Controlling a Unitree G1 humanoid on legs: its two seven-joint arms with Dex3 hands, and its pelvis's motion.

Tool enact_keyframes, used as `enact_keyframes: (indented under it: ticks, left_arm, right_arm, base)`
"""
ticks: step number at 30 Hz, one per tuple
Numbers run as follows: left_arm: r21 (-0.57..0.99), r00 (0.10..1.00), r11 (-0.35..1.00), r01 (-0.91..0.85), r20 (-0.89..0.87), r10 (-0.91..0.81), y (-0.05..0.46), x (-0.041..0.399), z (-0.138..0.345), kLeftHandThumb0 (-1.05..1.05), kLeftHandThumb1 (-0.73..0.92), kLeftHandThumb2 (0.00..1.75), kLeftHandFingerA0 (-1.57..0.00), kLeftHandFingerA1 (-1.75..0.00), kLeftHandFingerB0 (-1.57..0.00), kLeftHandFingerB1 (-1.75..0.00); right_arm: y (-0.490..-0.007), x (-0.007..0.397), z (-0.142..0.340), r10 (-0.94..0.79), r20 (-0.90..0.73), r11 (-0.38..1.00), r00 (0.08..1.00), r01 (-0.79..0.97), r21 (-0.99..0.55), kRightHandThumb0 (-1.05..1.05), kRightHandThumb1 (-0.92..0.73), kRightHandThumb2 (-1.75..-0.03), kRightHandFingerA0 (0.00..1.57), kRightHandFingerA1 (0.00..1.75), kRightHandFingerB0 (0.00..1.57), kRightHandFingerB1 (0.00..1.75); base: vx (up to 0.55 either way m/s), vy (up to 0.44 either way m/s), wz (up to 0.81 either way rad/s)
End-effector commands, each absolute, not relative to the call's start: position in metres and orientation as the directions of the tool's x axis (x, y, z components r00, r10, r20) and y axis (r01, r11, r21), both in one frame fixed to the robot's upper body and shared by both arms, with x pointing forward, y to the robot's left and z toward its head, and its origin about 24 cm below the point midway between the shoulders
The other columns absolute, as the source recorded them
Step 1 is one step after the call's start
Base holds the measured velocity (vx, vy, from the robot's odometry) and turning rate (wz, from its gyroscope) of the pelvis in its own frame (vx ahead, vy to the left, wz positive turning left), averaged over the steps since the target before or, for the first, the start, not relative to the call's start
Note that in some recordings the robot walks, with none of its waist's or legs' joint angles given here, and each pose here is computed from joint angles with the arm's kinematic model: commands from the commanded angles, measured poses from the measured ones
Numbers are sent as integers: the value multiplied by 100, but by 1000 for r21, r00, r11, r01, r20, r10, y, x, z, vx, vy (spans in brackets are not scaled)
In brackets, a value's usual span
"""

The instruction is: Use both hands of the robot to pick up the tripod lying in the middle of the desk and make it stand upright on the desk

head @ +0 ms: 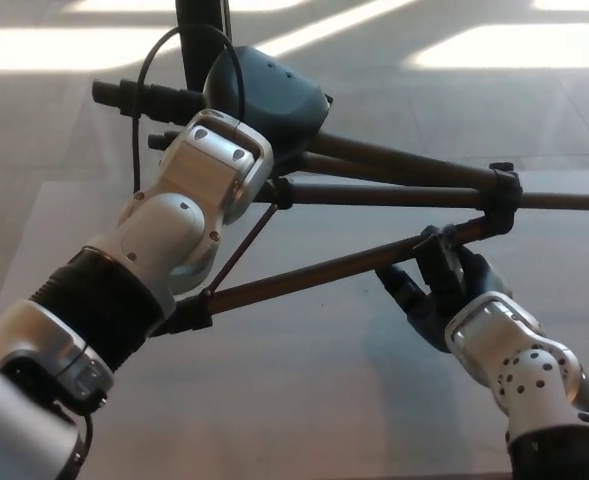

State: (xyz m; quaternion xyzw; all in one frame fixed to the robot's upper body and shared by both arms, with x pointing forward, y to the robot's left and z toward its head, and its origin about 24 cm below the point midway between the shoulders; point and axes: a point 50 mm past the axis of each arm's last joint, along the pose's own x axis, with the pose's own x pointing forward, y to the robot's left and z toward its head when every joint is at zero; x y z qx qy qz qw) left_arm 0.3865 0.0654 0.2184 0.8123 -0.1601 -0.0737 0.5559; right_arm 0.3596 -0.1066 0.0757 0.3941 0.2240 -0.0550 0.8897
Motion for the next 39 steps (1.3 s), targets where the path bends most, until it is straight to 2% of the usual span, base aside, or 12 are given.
enact_keyframes:
  ticks: [1, 4, 6, 7, 12, 15, 17, 18, 22, 36, 38, 39]
  left_arm:
    - [924, 919, -306, -231, 104, -381, 66, 381, 212, -39, 68, 64, -88, -170, -80, -107]
    - [932, 918, -287, -221, 100, -384, 68, 379, 209, -42, 66, 65, -87, -166, -80, -109]
    - [934, 922, -288, -214, 95, -375, 68, 379, 207, -45, 65, 65, -87, -168, -77, -113]
    - [934, 928, -289, -208, 95, -360, 69, 379, 206, -49, 69, 67, -88, -161, -81, -104]
    - [946, 934, -248, -207, 116, -338, 72, 378, 201, -44, 54, 97, -117, -135, -89, -110]
    - [950, 930, -210, -230, 151, -334, 71, 375, 201, -47, 53, 95, -119, -137, -91, -112]
    - [948, 931, -210, -238, 162, -327, 70, 373, 201, -49, 53, 94, -119, -139, -89, -113]
    - [948, 931, -201, -245, 173, -321, 69, 373, 200, -49, 53, 94, -119, -139, -89, -113]
    - [960, 930, -141, -242, 188, -317, 68, 368, 197, -42, 48, 93, -117, -134, -88, -105]
    - [941, 920, -117, -317, 275, -278, 91, 372, 222, -27, 60, 69, -88, -175, -77, -134]
    - [949, 930, -99, -299, 266, -253, 97, 374, 228, -37, 53, 98, -114, -131, -86, -104]
    - [954, 936, -94, -283, 254, -244, 97, 374, 230, -27, 66, 73, -85, -170, -81, -112]
  right_arm:
    - [-104, 393, 125, -130, -463, 595, 877, 443, 671, -49, -89, -66, 62, 112, 50, 113]
    - [-98, 397, 138, -89, -453, 535, 887, 427, 729, -40, -74, -114, 65, 97, 56, 89]
    - [-98, 397, 137, -65, -450, 544, 890, 410, 732, -45, -89, -66, 58, 100, 54, 97]
    - [-102, 395, 133, -76, -403, 465, 912, 390, 795, -37, -77, -63, 73, 172, 57, 145]
    - [-110, 401, 140, -80, -411, 444, 908, 401, 801, -49, -56, -98, 123, 144, 105, 133]
    - [-115, 403, 139, -71, -392, 427, 917, 383, 819, -35, -72, -76, 106, 175, 79, 175]
    - [-119, 405, 142, -69, -357, 458, 932, 347, 818, -45, -60, -105, 132, 147, 116, 138]
    - [-121, 406, 142, -70, -370, 447, 927, 360, 819, -36, -68, -83, 115, 175, 86, 175]
    - [-131, 410, 146, -43, -374, 523, 927, 340, 782, -45, -44, -106, 135, 147, 117, 138]
    - [-181, 406, 190, -303, -84, 897, 949, 314, 310, -23, -32, -142, 102, 175, 84, 158]
    - [-187, 406, 210, -333, 4, 932, 943, 329, 155, -26, -38, -124, 129, 147, 110, 135]
    - [-189, 406, 216, -331, 10, 937, 943, 328, 122, -21, -35, -135, 99, 175, 86, 162]
  base:
    - [0, 0, 0]
    - [0, 0, 0]
    - [0, 0, 0]
    - [0, 0, 0]
    - [0, 0, 0]
    - [0, 0, 0]
    - [0, 0, 0]
    - [0, 0, 0]
    - [0, 0, 0]
    - [0, 0, 0]
    - [0, 0, 0]
    - [0, 0, 0]
